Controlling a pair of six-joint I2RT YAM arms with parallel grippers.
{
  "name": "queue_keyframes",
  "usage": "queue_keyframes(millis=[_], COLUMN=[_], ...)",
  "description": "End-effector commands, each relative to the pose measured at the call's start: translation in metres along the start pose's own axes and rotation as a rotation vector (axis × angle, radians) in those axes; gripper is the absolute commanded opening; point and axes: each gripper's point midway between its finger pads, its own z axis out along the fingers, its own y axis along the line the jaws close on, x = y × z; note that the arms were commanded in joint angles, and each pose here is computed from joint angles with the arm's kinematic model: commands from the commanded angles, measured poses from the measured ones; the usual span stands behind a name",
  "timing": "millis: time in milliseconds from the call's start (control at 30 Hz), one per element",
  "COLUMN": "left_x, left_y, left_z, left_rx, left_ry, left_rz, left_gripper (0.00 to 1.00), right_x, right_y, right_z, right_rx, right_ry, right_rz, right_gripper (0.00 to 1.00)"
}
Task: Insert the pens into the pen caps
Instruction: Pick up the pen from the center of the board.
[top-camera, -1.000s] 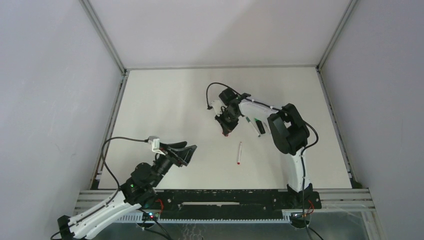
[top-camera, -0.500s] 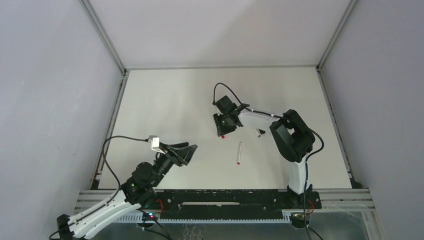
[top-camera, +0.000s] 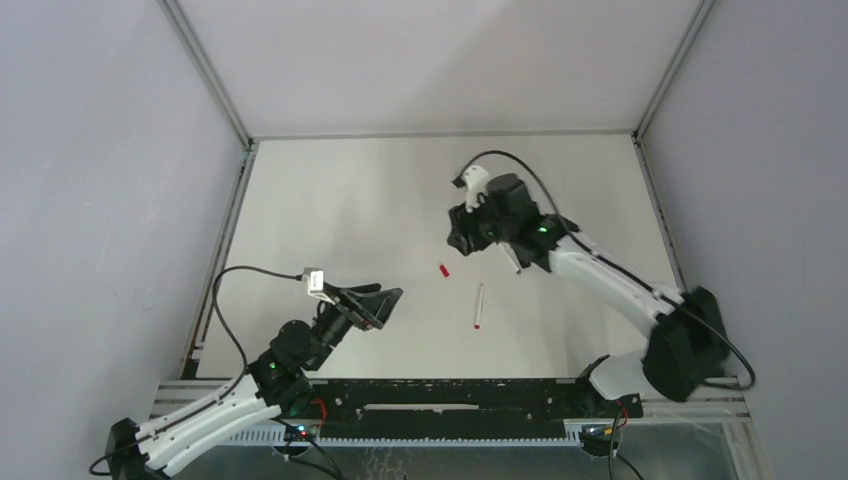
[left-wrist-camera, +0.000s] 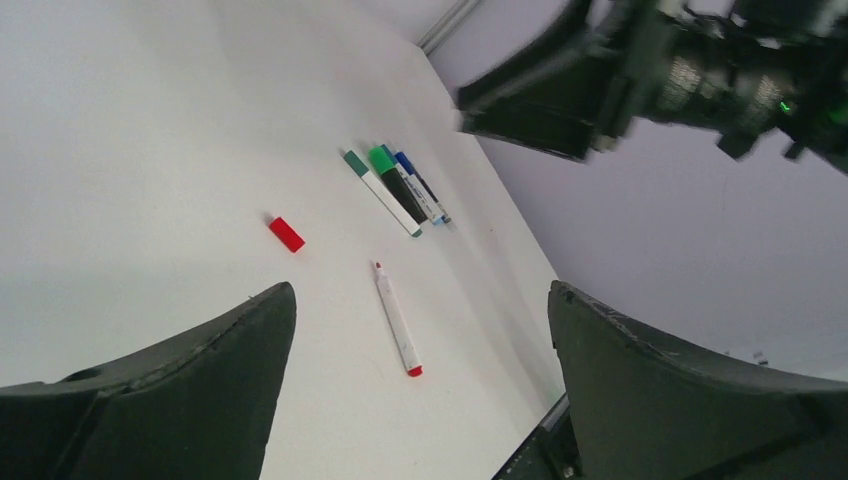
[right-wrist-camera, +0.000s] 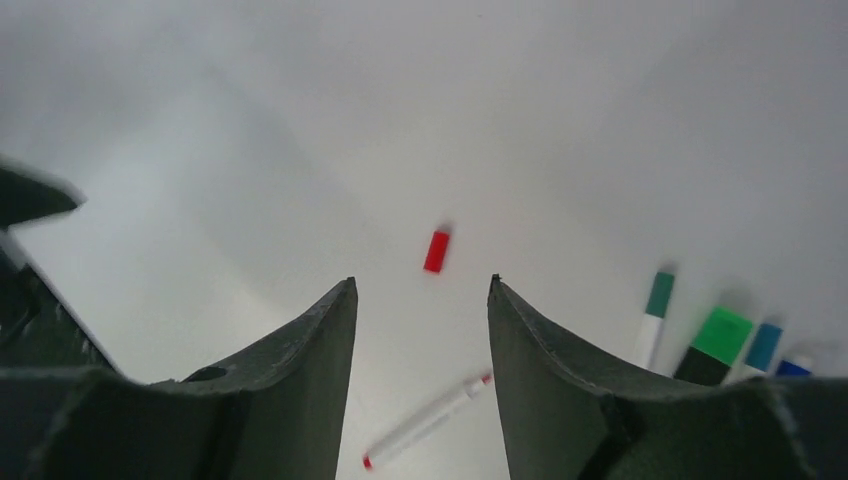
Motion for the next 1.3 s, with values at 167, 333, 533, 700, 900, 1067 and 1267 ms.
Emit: queue_keyframes(millis=[167, 333, 533, 700, 900, 1067, 1267], left_x=[0.004, 0.015, 0.054, 0.086, 0.133, 0.160, 0.181], left_y=[-0.006, -0.011, -0.011, -0.005, -0.026, -0.030, -0.030], left_z=[0.017, 0.035, 0.063, 0.082, 0.114, 0.127, 0.131], left_rx=[-0.047, -0.133, -0.323, -0.544, -0.573, -0.561, -0.548], left_ry=[0.021, 0.120, 0.341, 0.487, 0.617, 0.682, 0.740], left_rz=[-0.145, -0.149, -0.028, 0.182, 0.279, 0.279, 0.272], left_gripper=[0.98, 0.94, 0.73, 0.69, 0.61, 0.51, 0.45], right_x=[-0.009, -0.003, 0.002, 0.004, 0.007, 0.007, 0.006], right_y=[-0.021, -0.039, -0.050, -0.060, -0.068, -0.073, -0.074], right_z=[-0.117, -0.130, -0.125, -0.126, -0.120, -0.118, -0.119], right_rx=[-0.343, -0.333, -0.306, -0.278, -0.258, -0.243, -0.233], right_ry=[-0.280, -0.332, -0.313, -0.313, -0.288, -0.264, -0.265], right_rz=[-0.102, -0.058, -0.028, -0.017, 0.014, 0.035, 0.038], right_gripper=[0.82, 0.82, 0.82, 0.82, 0.81, 0.80, 0.80])
